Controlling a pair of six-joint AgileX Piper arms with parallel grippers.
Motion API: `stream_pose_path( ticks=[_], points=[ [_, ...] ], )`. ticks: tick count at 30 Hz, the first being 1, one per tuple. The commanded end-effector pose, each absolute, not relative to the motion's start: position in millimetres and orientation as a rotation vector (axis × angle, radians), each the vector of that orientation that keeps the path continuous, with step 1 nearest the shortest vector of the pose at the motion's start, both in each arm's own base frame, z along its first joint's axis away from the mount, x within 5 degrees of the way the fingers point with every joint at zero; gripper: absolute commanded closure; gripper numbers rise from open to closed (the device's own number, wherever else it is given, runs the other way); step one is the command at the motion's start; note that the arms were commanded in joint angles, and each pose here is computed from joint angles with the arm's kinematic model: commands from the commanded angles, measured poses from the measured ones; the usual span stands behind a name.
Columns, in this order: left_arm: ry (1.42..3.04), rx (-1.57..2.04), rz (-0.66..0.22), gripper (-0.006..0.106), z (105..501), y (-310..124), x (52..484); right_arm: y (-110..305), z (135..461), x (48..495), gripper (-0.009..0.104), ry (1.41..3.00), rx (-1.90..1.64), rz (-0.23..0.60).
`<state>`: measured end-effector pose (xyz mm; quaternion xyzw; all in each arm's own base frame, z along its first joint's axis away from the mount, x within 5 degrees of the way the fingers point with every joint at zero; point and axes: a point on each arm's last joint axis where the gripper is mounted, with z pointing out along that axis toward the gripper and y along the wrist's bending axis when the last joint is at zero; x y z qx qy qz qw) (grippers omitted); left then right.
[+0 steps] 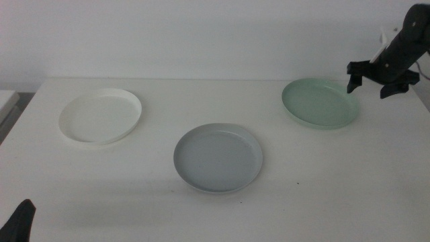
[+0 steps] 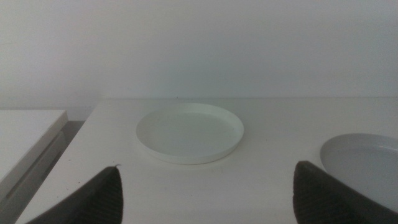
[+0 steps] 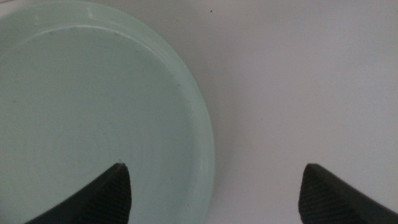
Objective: Stack the three bowls on top of each other.
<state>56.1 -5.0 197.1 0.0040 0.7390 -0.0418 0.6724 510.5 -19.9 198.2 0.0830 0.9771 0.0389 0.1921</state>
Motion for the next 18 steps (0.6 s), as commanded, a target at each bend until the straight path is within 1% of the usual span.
stream_pose_path(
  ticks=[1,4,8,13,15,16,18],
  points=[
    [1.649,0.009,-0.101,0.007,198,-5,56,-24,192,516,0.026,2.715,0.228,0.109],
    [1.649,0.009,-0.101,0.007,198,-5,56,-22,178,519,0.03,2.719,0.242,0.134],
    [1.649,0.009,-0.101,0.007,198,-5,56,-19,164,522,0.036,2.735,0.272,0.194],
    [1.649,0.009,-0.101,0.007,198,-5,56,-18,151,524,0.045,2.742,0.287,0.213],
    [1.649,0.009,-0.101,0.007,198,-5,56,-18,147,525,0.051,2.748,0.289,0.213],
    [1.649,0.009,-0.101,0.007,198,-5,56,-18,146,525,0.056,2.75,0.289,0.213],
    [1.649,0.009,-0.101,0.007,198,-5,56,-18,146,525,0.071,2.75,0.287,0.209]
  ],
)
